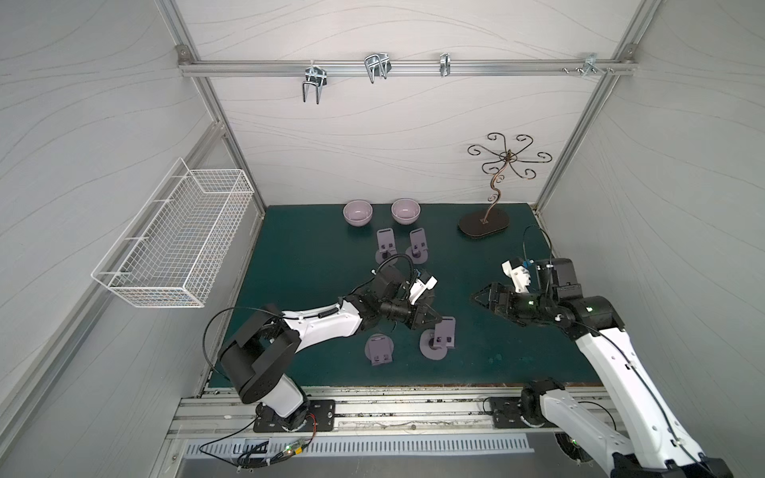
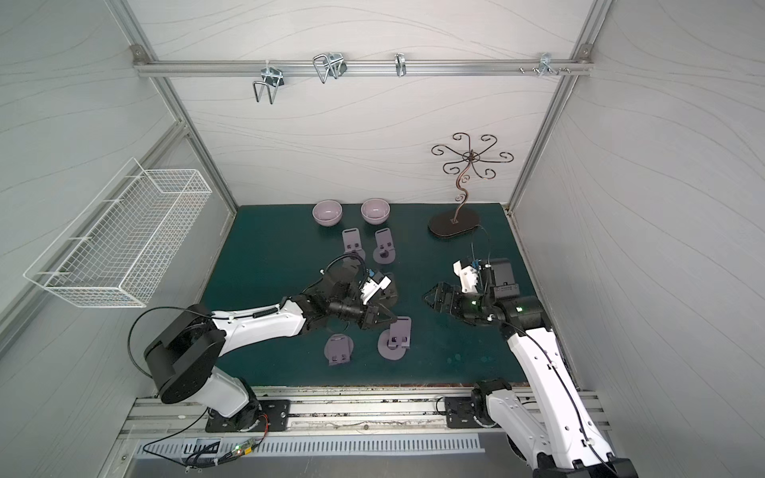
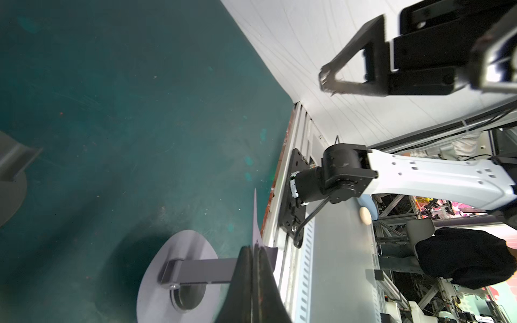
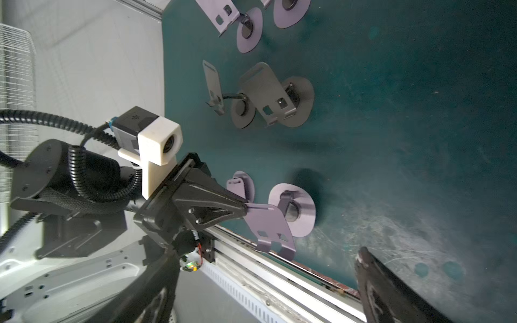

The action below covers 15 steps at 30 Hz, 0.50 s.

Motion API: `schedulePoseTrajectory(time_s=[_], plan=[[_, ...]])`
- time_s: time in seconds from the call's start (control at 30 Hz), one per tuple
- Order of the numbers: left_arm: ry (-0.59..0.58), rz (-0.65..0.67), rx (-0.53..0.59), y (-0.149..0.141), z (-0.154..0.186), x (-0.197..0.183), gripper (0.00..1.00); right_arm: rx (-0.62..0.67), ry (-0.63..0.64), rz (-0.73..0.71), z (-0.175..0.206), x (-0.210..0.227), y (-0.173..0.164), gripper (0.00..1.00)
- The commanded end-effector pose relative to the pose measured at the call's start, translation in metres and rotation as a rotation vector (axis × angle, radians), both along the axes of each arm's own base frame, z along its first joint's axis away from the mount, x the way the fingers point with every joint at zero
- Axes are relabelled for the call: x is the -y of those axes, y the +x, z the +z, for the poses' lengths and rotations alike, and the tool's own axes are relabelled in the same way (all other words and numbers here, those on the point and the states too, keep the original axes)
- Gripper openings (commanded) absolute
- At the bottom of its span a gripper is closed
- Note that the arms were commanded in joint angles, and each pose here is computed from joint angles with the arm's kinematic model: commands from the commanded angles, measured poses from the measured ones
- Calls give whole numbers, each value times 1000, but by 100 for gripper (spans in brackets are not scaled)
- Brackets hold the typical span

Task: Open the phone stand
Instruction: Place the phone stand at the center of the board.

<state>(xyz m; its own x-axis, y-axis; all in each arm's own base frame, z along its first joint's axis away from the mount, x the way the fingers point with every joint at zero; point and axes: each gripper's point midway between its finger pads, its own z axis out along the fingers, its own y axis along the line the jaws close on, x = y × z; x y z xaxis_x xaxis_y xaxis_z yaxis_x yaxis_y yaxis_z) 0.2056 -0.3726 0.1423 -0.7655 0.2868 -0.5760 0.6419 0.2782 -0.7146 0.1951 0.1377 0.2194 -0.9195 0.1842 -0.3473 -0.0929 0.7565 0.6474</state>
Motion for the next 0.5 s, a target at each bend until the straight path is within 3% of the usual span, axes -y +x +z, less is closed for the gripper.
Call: schedulePoseTrajectory(time_s=[0.0, 0.13, 0.37, 0.47], plan=[[-46, -10, 61, 9, 6, 7, 0, -2, -112, -78, -7, 21, 1, 94], [-48, -5, 50, 7, 5, 5, 0, 8, -109, -108, -5, 24, 1, 99], [-20, 4, 51, 6, -8, -5, 0, 169, -103, -146, 2, 32, 1, 99], [-14, 7, 38, 10, -15, -8, 0, 191, -74, -201, 3, 36, -2, 86]])
